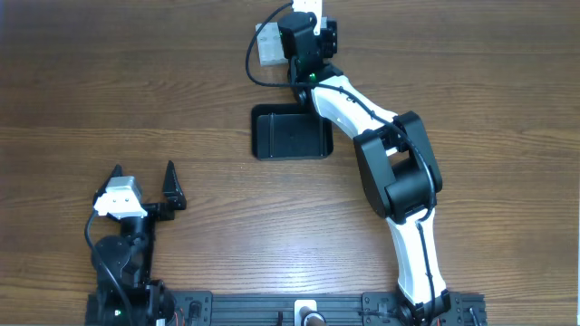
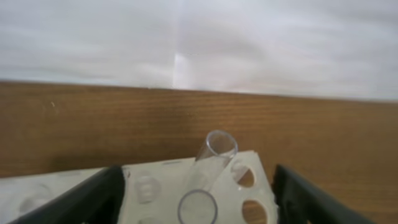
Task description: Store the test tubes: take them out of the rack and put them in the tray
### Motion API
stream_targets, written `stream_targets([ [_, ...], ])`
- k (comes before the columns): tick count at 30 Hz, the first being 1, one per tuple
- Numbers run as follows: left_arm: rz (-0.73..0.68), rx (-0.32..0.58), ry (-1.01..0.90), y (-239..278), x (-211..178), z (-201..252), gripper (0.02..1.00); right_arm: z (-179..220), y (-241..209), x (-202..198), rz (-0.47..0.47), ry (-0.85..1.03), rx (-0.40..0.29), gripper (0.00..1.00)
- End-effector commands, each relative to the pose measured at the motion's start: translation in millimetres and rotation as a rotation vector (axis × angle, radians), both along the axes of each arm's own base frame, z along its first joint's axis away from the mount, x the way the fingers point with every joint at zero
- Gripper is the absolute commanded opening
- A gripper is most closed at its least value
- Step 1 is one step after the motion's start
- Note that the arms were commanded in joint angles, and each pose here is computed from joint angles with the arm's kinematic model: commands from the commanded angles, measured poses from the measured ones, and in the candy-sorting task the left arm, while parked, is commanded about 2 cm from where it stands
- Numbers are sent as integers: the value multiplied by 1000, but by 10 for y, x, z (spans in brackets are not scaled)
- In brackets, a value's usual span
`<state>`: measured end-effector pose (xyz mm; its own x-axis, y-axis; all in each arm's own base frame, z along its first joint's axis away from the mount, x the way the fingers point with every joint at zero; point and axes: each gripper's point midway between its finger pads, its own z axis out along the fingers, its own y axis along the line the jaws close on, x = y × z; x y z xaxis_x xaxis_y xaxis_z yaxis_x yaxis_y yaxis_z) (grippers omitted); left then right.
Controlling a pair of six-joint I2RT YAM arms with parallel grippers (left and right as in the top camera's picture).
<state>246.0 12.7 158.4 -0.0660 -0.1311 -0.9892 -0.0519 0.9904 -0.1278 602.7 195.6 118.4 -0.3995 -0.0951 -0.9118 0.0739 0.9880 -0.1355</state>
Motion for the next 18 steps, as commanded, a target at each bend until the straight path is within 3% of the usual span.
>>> stream_targets([
  [1, -12, 14, 2, -15, -1, -16, 998, 19, -48, 55, -24, -12, -1, 483],
  [5, -12, 14, 2, -15, -1, -16, 998, 0, -45, 44, -23, -3, -4, 286],
  [8, -12, 14, 2, -15, -1, -16, 998, -2, -24, 35, -19, -2, -6, 191],
  [13, -12, 14, 2, -15, -1, -16, 998, 2, 6, 20, -20, -4, -9, 77],
  [18, -12, 14, 2, -15, -1, -16, 998, 51, 19, 18, -29, -15, -12, 51],
])
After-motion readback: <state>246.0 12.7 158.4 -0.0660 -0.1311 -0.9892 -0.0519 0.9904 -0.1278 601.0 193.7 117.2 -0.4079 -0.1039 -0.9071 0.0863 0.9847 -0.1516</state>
